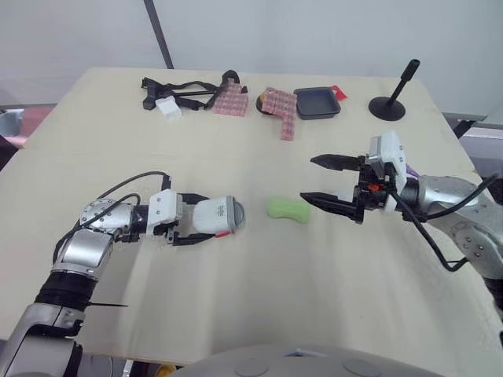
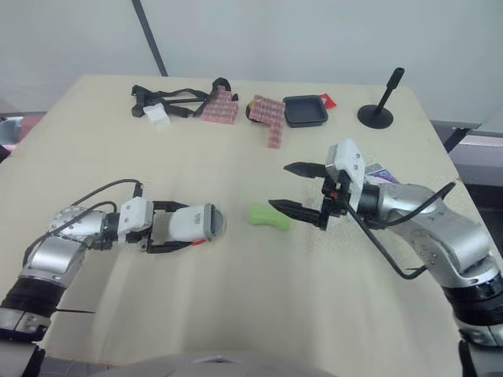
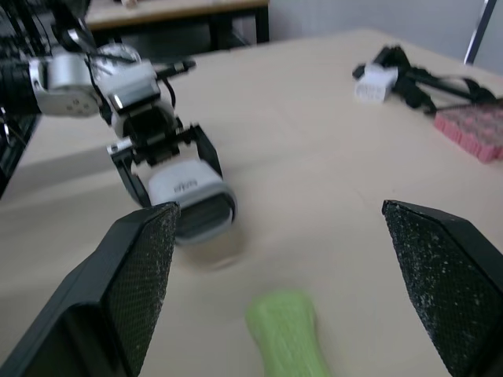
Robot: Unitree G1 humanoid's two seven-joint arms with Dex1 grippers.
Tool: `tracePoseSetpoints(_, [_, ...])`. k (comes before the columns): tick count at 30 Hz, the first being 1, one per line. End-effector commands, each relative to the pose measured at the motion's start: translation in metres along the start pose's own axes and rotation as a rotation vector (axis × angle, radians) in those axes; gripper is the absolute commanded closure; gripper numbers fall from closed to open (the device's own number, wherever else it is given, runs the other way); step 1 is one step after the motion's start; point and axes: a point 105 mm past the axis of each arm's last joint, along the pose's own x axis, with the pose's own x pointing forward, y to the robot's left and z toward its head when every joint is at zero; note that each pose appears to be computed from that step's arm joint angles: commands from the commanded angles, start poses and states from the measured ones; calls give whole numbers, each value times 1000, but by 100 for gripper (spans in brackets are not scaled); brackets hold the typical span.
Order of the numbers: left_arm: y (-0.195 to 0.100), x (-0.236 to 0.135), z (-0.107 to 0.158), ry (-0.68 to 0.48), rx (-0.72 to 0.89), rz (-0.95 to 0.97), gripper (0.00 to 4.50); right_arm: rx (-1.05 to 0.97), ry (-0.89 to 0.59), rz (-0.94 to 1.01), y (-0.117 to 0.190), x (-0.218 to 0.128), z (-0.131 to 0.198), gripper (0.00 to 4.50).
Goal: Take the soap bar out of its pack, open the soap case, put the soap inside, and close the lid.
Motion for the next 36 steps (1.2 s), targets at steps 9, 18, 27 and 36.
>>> tracePoseSetpoints(9, [13, -9, 20, 53, -14, -18, 106, -16, 36, 112, 25, 4, -19, 8])
tracePoseSetpoints(18, [15, -1, 20, 157, 27, -99, 106, 12, 14, 7, 19, 7, -30, 8])
tracePoseSetpoints(27, [26, 14, 27, 208, 76, -130, 106, -5, 13, -33, 15, 11, -31, 8])
tracePoseSetpoints(36, [46, 22, 25, 358, 179, -97, 106, -20, 23, -27, 18, 17, -36, 8])
